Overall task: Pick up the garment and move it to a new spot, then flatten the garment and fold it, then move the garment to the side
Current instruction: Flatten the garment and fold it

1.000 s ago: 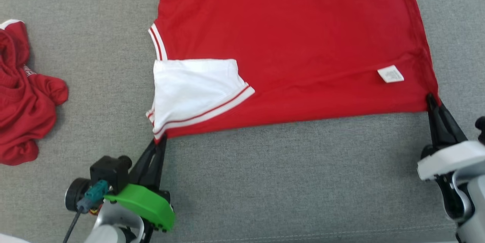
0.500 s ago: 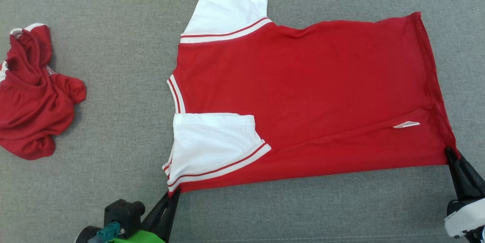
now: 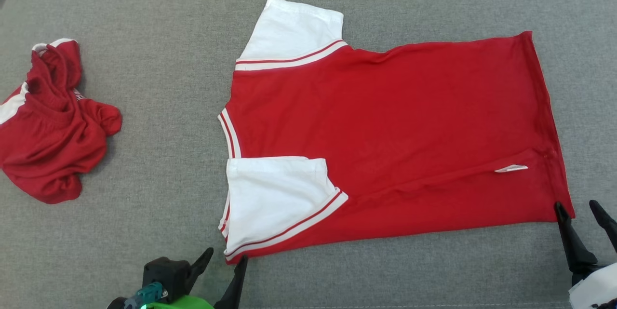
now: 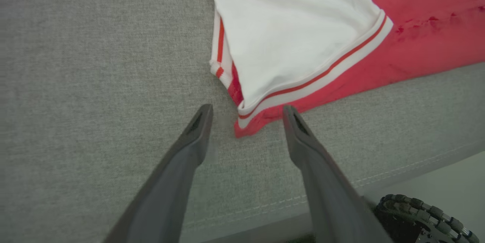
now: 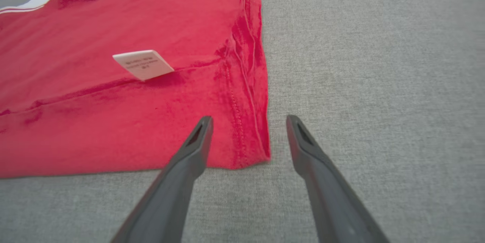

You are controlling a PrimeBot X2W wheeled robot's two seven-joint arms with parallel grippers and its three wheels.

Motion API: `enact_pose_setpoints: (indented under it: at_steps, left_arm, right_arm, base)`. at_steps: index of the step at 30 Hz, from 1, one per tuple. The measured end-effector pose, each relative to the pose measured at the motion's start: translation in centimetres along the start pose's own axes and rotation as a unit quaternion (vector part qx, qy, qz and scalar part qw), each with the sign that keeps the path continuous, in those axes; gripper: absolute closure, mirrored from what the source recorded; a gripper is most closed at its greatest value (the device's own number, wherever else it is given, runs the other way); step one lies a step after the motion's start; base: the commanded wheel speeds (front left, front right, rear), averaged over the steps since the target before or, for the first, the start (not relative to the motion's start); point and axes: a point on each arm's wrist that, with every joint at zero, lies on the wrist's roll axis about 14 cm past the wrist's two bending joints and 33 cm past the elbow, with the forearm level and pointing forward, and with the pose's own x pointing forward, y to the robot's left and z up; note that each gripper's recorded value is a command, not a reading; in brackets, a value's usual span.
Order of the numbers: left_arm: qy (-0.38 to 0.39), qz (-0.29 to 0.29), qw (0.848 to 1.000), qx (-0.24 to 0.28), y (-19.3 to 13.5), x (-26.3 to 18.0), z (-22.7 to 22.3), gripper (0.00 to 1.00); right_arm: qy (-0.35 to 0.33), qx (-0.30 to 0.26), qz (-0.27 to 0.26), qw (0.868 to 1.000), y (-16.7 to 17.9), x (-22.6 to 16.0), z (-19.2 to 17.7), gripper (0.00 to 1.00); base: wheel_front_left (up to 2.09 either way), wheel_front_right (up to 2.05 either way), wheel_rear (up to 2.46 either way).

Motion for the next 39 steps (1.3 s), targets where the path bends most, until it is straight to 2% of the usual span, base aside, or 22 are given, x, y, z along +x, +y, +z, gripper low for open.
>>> enact_pose_setpoints:
  at_steps: [5,9,12,17,19,23,26,34,39]
  left_arm:
    - [-0.046,0.013,0.999,0.01,0.5,-0.7,2.8,0.0]
    - [-0.121,0.032,0.992,0.032,2.1,-1.5,7.8,0.0]
    - [-0.167,0.038,0.983,0.072,3.2,-1.3,12.3,0.0]
    - [-0.205,0.01,0.97,0.129,3.0,1.1,19.7,0.0]
    - [-0.207,-0.005,0.969,0.135,2.7,2.5,22.1,0.0]
    - [-0.177,-0.042,0.973,0.144,1.9,6.5,25.6,0.0]
    - [-0.123,-0.06,0.978,0.156,1.6,9.9,26.2,0.0]
    - [-0.018,-0.075,0.977,0.2,1.1,17.5,26.3,0.0]
    - [0.034,-0.072,0.976,0.201,1.7,21.6,24.6,0.0]
  right_arm:
    - [-0.039,-0.009,-0.005,0.999,-0.5,-0.6,2.5,0.0]
    - [-0.078,-0.018,0.002,0.997,0.1,-0.5,4.8,0.0]
    - [-0.103,-0.021,0.017,0.994,1.4,0.4,6.2,0.0]
    - [-0.121,-0.028,0.049,0.991,3.7,2.8,7.5,0.0]
    - [-0.125,-0.03,0.06,0.99,4.4,3.7,7.8,0.0]
    - [-0.127,-0.032,0.076,0.988,5.4,5.7,7.9,0.0]
    - [-0.127,-0.029,0.081,0.988,5.7,6.7,7.7,0.0]
    - [-0.107,-0.018,0.051,0.993,3.8,7.9,5.5,0.0]
    - [-0.093,-0.009,0.03,0.995,2.7,8.1,4.1,0.0]
  base:
    - [0.0,0.0,0.0]
    - [0.0,0.0,0.0]
    - [0.0,0.0,0.0]
    - [0.0,0.0,0.0]
    - [0.0,0.0,0.0]
    - [0.0,0.0,0.0]
    - [0.0,0.0,0.0]
    - [0.0,0.0,0.0]
    - [0.0,0.0,0.0]
